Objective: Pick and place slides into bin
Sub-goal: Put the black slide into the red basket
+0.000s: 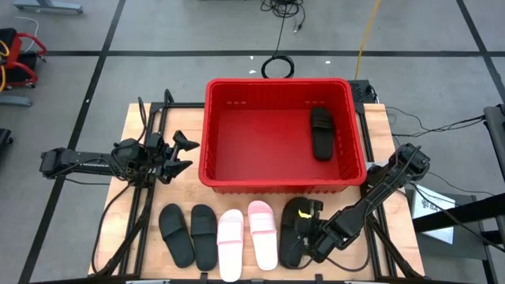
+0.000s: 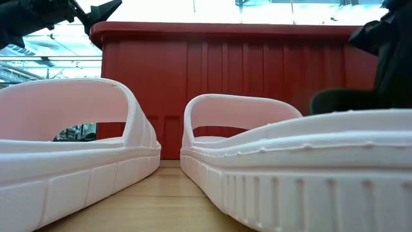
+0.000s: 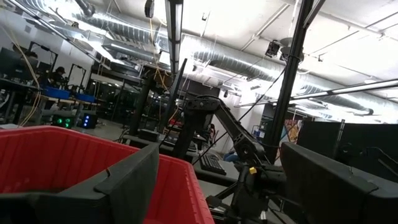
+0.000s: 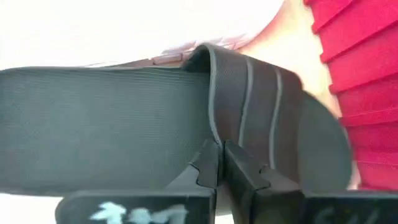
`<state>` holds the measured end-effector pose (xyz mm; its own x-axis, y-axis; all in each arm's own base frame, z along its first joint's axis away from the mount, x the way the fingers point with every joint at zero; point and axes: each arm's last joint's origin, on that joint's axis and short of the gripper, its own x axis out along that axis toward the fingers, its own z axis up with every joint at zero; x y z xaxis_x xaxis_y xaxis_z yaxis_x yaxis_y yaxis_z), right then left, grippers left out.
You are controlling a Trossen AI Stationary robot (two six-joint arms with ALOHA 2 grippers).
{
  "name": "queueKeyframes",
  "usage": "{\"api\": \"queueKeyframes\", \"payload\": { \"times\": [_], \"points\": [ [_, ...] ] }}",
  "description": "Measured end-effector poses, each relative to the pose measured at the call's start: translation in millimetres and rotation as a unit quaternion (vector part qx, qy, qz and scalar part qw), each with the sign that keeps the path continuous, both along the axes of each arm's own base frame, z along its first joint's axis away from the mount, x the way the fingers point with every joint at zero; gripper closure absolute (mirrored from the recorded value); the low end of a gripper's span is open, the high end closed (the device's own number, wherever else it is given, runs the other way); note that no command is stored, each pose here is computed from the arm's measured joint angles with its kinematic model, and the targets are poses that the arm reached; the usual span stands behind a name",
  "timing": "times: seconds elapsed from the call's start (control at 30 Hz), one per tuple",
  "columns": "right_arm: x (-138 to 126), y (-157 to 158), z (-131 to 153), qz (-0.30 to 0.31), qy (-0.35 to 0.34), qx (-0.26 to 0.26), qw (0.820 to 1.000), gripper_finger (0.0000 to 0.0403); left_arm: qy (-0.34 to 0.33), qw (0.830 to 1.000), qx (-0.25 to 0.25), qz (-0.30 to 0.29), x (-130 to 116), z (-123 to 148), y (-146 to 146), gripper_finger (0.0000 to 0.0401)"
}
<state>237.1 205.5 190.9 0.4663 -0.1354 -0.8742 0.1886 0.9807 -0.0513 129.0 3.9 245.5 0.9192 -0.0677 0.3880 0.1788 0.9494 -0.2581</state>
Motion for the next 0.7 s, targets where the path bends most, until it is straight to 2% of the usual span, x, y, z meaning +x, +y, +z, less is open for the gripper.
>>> {"api": "queueKeyframes", "payload": {
  "times": [0.33, 0.7],
  "points": [
    [-2.6, -1.1, 25.2, 0.039, -0.039, 0.038, 0.998, 0.0401, 0.000, 1.000, 0.000, 0.000, 0.0, 0.0, 0.0, 0.0061],
    [0.3, -8.0, 71.8, 0.124, -0.159, 0.056, 0.978, 0.0402, 0.000, 1.000, 0.000, 0.000, 0.0, 0.0, 0.0, 0.0061]
  ]
}}
